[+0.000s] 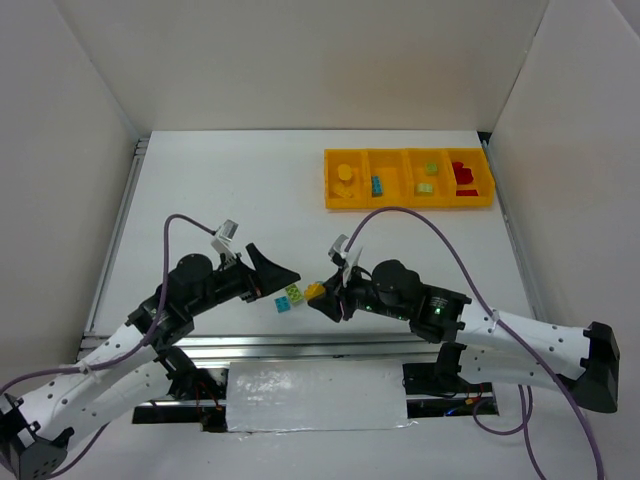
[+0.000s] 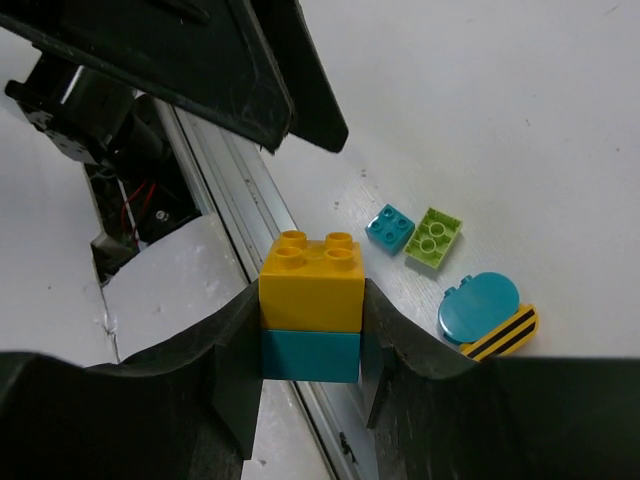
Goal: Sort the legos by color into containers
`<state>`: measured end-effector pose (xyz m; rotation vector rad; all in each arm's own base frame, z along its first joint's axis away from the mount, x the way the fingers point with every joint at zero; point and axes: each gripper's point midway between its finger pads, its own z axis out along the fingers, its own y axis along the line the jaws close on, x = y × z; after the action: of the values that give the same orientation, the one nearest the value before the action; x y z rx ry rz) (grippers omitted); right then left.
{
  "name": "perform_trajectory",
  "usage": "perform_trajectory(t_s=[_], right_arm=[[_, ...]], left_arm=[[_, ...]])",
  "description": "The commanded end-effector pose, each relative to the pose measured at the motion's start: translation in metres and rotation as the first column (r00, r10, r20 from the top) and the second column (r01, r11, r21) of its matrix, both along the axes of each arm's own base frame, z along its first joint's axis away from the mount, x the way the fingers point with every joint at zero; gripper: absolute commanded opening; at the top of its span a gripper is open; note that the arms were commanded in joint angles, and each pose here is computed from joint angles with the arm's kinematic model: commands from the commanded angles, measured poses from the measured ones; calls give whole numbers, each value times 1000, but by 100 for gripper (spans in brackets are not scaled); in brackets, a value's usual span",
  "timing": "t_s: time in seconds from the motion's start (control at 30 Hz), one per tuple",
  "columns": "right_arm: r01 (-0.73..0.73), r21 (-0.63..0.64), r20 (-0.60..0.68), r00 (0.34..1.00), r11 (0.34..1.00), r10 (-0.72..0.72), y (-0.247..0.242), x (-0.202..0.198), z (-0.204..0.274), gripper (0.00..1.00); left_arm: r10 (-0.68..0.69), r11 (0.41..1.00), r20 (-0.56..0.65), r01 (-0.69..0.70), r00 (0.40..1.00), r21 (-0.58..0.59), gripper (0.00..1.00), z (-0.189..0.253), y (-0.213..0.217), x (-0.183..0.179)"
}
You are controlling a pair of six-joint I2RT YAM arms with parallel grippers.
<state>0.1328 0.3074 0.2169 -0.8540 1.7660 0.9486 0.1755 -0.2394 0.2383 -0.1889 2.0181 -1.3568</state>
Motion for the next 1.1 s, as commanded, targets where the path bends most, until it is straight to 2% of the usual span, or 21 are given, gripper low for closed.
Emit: perform_trajectory(t_s=[0.0, 0.3, 0.7, 0.73, 0.83, 0.9, 0.93, 0.97, 1.07], right_arm=[[-5, 57, 73, 997, 998, 1, 5, 4, 26, 0], [49, -20, 64, 997, 999, -48, 11, 18, 20, 0], [12, 24, 83, 996, 1000, -14, 28, 10, 38, 0], [23, 18, 84, 996, 1000, -24, 29, 12, 38, 0], [49, -1, 81, 996, 999, -48, 31, 17, 35, 0], [65, -27, 77, 995, 998, -63, 34, 21, 31, 0], [74, -37, 76, 995, 997, -71, 34, 24, 29, 0], [91, -51, 75, 993, 995, -88, 34, 27, 27, 0], [142, -85, 69, 988, 986, -136, 36, 37, 18, 1]], left_arm=[[-112, 983, 37, 116, 993, -140, 94, 28, -18, -14], [-159, 967, 51, 166, 986, -192, 90, 30, -27, -19], [-188, 969, 13, 187, 982, -160, 77, 8, -39, -16], [-192, 968, 13, 192, 981, -164, 71, 9, -40, -17], [-207, 964, 21, 208, 978, -168, 63, 10, -42, -20], [-215, 962, 29, 217, 976, -166, 52, 11, -43, -21], [-218, 961, 31, 220, 975, -168, 45, 11, -43, -22], [-224, 960, 32, 226, 974, -167, 28, 11, -44, -23], [-244, 955, 41, 248, 969, -163, 0, 15, -46, -25]])
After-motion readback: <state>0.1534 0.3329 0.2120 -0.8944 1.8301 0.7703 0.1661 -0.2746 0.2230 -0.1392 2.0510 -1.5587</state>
